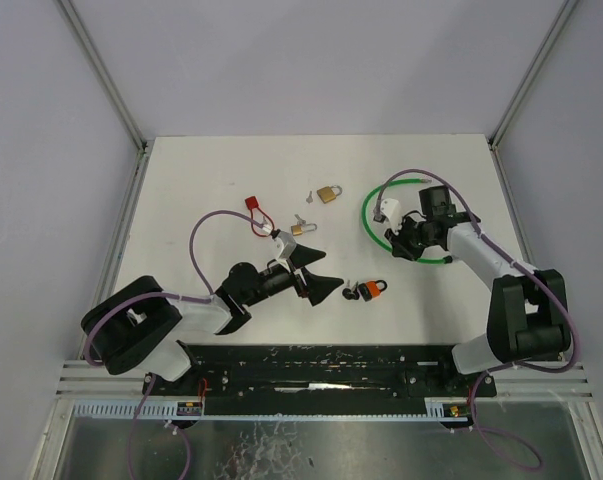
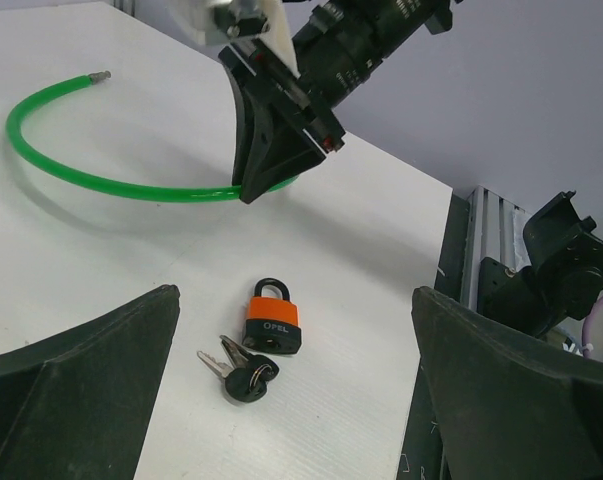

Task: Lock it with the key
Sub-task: Adjust the lock at the center of the board.

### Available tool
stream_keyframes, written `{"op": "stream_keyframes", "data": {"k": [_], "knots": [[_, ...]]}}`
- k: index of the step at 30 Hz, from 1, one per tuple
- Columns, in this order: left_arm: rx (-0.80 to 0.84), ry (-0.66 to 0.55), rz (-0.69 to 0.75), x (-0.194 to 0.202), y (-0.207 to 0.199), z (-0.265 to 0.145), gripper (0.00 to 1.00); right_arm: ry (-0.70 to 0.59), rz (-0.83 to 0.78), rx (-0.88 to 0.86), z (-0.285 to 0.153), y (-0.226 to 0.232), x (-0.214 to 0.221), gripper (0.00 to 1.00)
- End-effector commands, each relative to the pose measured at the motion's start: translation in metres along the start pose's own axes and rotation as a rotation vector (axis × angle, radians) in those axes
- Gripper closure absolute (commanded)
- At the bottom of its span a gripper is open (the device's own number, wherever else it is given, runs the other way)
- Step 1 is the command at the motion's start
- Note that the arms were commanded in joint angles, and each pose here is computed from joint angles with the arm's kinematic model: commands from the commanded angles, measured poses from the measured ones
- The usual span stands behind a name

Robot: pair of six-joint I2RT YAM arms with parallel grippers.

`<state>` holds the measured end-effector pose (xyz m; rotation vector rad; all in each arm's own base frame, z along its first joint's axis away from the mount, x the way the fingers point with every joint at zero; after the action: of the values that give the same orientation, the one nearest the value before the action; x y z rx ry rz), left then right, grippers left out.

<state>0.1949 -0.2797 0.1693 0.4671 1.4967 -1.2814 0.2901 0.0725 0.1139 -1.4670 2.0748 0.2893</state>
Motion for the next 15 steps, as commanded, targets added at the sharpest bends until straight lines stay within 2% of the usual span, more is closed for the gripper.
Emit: {"op": "stream_keyframes", "data": {"k": [1, 9, 15], "knots": [[0.013, -0.024, 0.0, -0.007, -0.001, 0.006, 0.03, -0.143, 0.039, -0.04, -0.017, 0.004, -0.02, 1.0], [0.006, -0.036, -0.002, -0.009, -0.001, 0.005, 0.03, -0.298, 0.076, -0.075, -0.033, 0.009, -0.039, 1.0], [-0.012, -0.043, -0.008, -0.009, 0.001, 0.005, 0.03, -0.314, 0.109, -0.092, -0.026, 0.007, -0.04, 1.0]]}}
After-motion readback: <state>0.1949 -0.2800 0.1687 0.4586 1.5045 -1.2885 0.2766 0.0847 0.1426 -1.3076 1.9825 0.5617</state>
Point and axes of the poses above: each gripper's point midway between its finger pads, its own z axis out along the fingers, its own y axis along the line the jaws close on, x = y × z, the point moved 6 cm from there along -z, back along the fingers, and after that the axes turned 8 degrees about -z, right-handed, at the moved point
